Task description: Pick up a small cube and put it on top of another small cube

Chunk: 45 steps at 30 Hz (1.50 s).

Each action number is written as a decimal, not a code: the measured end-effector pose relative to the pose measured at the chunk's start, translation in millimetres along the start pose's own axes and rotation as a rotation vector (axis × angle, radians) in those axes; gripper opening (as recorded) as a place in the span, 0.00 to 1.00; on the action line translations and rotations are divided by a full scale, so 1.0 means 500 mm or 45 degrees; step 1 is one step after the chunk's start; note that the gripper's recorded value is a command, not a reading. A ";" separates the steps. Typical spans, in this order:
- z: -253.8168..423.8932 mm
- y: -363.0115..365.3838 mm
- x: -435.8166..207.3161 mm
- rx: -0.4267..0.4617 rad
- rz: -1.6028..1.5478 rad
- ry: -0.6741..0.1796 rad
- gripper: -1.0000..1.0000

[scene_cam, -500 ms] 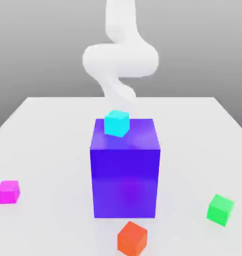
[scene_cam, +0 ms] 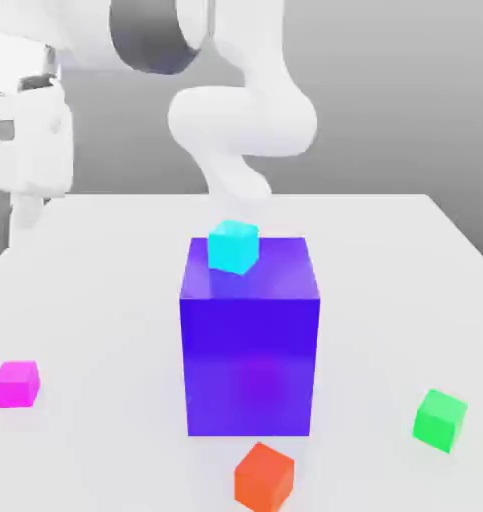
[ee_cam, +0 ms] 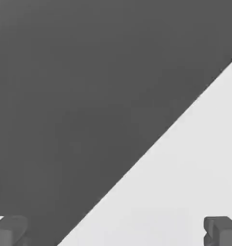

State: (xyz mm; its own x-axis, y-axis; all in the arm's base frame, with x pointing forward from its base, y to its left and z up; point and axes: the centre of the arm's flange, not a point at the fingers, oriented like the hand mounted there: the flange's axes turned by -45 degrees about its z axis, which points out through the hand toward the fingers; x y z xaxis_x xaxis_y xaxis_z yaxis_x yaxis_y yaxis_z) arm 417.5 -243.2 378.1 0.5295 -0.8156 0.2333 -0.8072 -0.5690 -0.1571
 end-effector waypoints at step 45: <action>0.244 -0.357 -0.544 -0.054 -1.019 -0.384 0.00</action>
State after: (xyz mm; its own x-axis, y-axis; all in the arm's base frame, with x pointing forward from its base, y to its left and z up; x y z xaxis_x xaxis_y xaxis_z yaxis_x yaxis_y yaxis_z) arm 449.3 67.4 225.9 0.9860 -0.1667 -0.0076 -0.1668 -0.9858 -0.0168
